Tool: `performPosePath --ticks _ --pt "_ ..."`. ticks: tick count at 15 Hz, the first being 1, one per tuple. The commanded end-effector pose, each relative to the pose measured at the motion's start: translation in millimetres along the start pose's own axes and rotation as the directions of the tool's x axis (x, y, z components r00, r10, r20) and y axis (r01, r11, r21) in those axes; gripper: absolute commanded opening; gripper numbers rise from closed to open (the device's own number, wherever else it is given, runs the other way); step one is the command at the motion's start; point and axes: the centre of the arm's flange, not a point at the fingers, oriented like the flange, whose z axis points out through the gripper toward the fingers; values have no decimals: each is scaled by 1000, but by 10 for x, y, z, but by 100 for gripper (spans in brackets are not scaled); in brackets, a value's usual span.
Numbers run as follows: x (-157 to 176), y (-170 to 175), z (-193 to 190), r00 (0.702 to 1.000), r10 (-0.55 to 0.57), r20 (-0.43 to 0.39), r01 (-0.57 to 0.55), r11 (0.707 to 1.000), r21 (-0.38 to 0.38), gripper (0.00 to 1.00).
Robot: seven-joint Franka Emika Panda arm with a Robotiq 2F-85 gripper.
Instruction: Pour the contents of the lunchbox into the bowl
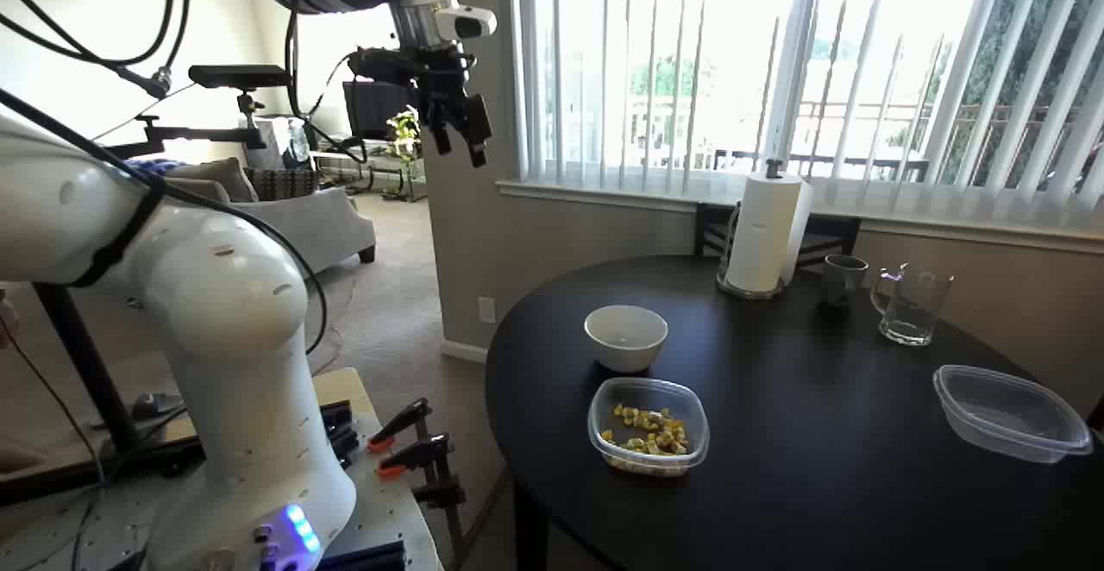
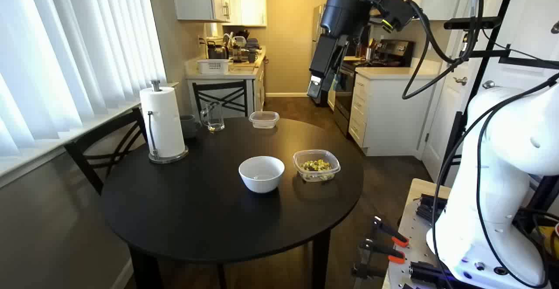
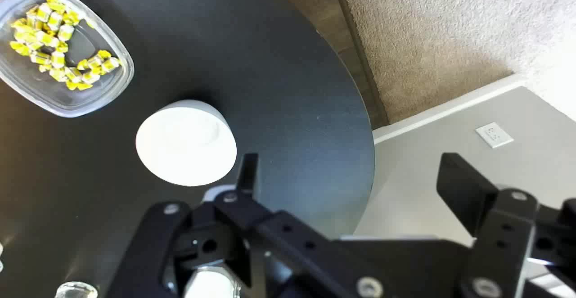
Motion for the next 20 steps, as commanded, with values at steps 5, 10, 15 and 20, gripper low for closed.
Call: performPosePath --ticks 5,10,15,20 --pt "0 0 0 1000 0 0 0 1000 0 100" --pt "298 498 146 999 40 19 -39 999 -12 100" --pt "506 1551 951 960 232 156 -234 972 -11 100" --pt "379 1935 2221 839 464 284 -490 871 24 100"
